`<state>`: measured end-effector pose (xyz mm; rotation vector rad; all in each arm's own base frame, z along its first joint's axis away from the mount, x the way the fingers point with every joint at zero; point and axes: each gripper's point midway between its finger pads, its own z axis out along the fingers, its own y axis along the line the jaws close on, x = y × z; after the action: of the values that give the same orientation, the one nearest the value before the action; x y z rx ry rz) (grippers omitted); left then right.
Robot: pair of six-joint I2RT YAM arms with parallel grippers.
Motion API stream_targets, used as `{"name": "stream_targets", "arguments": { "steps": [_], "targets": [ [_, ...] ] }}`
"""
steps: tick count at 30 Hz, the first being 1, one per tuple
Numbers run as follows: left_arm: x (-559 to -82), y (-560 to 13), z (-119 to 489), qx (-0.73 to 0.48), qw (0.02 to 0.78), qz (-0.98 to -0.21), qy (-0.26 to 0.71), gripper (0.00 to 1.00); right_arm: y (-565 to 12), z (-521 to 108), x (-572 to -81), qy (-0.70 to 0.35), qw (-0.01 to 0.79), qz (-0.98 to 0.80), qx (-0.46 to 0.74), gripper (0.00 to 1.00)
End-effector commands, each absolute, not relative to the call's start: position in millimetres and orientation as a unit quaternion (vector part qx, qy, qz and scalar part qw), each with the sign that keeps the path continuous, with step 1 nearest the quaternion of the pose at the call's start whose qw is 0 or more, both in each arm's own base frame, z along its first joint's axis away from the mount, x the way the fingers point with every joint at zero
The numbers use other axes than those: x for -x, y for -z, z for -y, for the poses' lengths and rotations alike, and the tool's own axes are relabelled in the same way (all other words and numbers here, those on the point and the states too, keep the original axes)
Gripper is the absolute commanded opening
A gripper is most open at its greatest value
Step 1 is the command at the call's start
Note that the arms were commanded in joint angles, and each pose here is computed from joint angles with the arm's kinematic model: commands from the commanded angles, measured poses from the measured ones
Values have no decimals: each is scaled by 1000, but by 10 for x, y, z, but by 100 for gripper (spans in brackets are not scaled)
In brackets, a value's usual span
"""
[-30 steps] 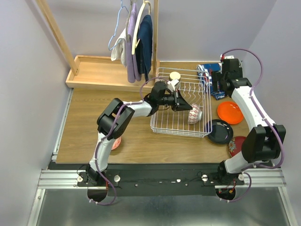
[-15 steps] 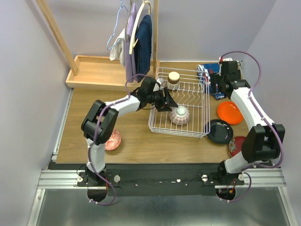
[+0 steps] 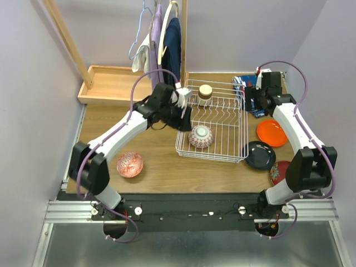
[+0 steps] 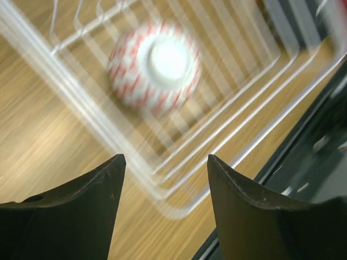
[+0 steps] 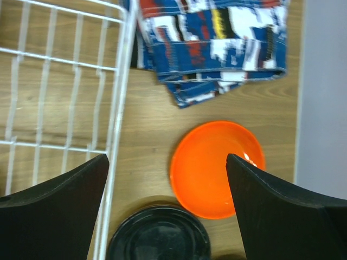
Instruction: Load the mixed dishes into the dish rack
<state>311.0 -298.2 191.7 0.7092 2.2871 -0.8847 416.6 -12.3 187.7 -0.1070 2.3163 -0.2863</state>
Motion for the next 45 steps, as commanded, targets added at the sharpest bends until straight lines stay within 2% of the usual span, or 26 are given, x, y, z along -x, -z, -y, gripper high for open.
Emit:
{"name": "stream_targets", "arguments": {
  "steps": [1, 2, 4, 5, 8, 13, 17, 31, 34, 37, 38, 39, 41, 45],
  "targets": [
    [-2546, -1653, 2065, -425, 254, -852, 171, 72, -1991, -215, -4197, 20, 403, -911, 86, 95],
    [-2357, -1499, 1851, -436, 219, -860, 149, 73, -2016, -249, -4200, 13, 408, -909, 90, 95],
    [-2199, -1479, 1558, -466, 216, -852, 107, 76, -2055, -329, -4216, -8, 412, -906, 98, 95],
    [-2057, -1333, 1353, -463, 182, -863, 90, 76, -2065, -338, -4229, -10, 412, -906, 96, 95],
    [-1771, -1208, 1033, -490, 148, -857, 62, 74, -2194, -406, -4321, -26, 431, -897, 101, 95],
    [-1697, -1084, 758, -465, 105, -879, 20, 75, -2245, -386, -4396, -21, 445, -890, 95, 95],
    [-1603, -954, 702, -470, 59, -880, 22, 73, -2257, -424, -4385, -29, 452, -886, 100, 95],
    [-1322, -753, 785, -467, 35, -880, 77, 70, -2255, -462, -4247, -46, 455, -884, 92, 95],
    [-1332, -715, 817, -477, 27, -875, 77, 66, -2237, -458, -4250, -43, 455, -885, 94, 95],
    [-1318, -701, 857, -492, 18, -866, 83, 49, -2238, -438, -4278, -38, 457, -884, 91, 95],
    [-1325, -702, 864, -492, 18, -866, 82, 40, -2252, -438, -4280, -39, 458, -884, 91, 95],
    [-1344, -717, 875, -493, 22, -866, 81, 37, -2274, -451, -4290, -40, 459, -883, 93, 95],
    [-1353, -718, 869, -496, 20, -864, 78, 33, -2283, -445, -4296, -40, 460, -882, 91, 95],
    [-1351, -678, 862, -499, 21, -863, 77, 33, -2246, -447, -4292, -40, 458, -883, 92, 95]
  ]
}}
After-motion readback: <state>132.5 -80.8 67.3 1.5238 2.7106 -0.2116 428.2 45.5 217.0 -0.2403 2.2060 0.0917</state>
